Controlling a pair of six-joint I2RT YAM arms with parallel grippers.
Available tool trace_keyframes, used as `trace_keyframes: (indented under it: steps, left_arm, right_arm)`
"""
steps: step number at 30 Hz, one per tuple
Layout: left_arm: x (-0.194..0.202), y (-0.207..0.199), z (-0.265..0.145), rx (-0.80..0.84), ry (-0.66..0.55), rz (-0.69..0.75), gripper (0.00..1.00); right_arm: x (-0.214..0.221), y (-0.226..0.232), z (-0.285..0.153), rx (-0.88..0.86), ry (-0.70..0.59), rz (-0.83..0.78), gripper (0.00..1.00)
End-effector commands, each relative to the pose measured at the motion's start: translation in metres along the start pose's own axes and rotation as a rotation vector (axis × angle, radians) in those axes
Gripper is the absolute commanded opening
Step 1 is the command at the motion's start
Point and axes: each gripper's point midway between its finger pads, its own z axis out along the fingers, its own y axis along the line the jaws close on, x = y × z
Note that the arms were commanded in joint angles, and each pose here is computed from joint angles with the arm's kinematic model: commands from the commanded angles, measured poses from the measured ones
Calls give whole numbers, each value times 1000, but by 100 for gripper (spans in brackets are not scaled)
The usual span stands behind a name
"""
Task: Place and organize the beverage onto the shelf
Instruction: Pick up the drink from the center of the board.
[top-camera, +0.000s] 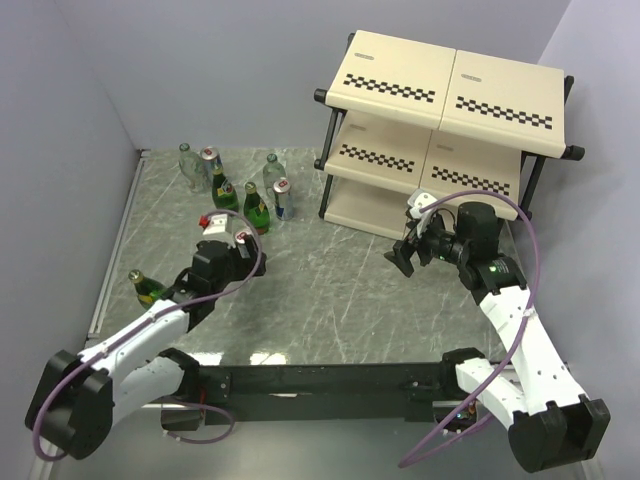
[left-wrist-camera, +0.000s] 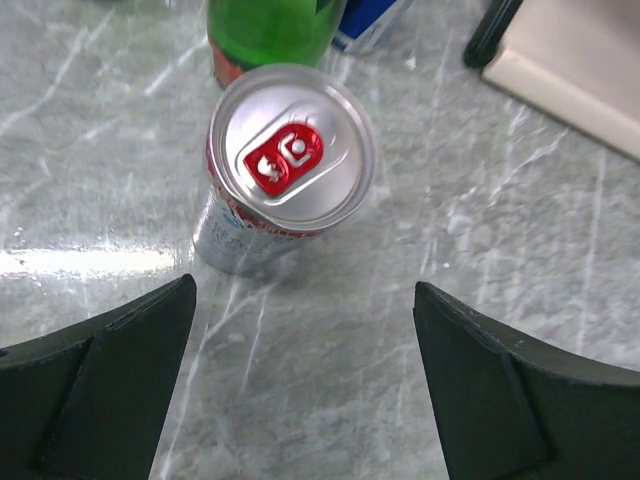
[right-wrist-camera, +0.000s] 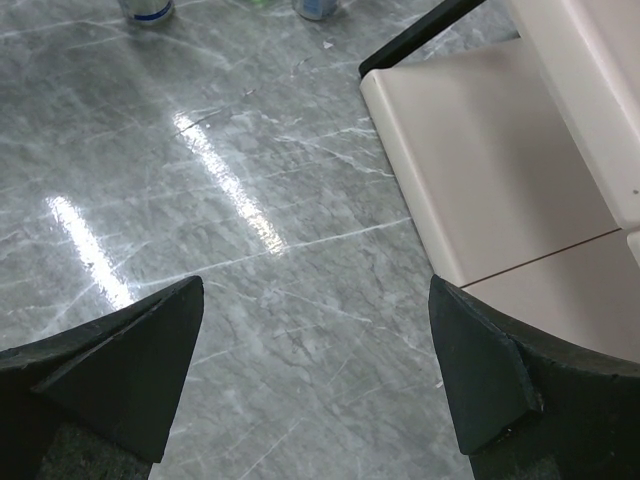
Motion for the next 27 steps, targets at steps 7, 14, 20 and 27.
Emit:
trace_keyframes:
  steps: [7,14,20,27]
  left_arm:
    - [-2,2,22,-27,-138,-7,94]
    - [-2,8,35,-54,-200,46,88]
    - [0,6,47,-60,-183,85,81]
    - [0,8,54,-85,-195,87,79]
  right_arm:
    - [-13,0,-3,-6,-33,-34,99]
    - [-14,-1,-6,-1,-38,-39,99]
    - [-15,-3,-8,8,-39,-42,99]
    - [-16,-5,-11,17,-46,-43,99]
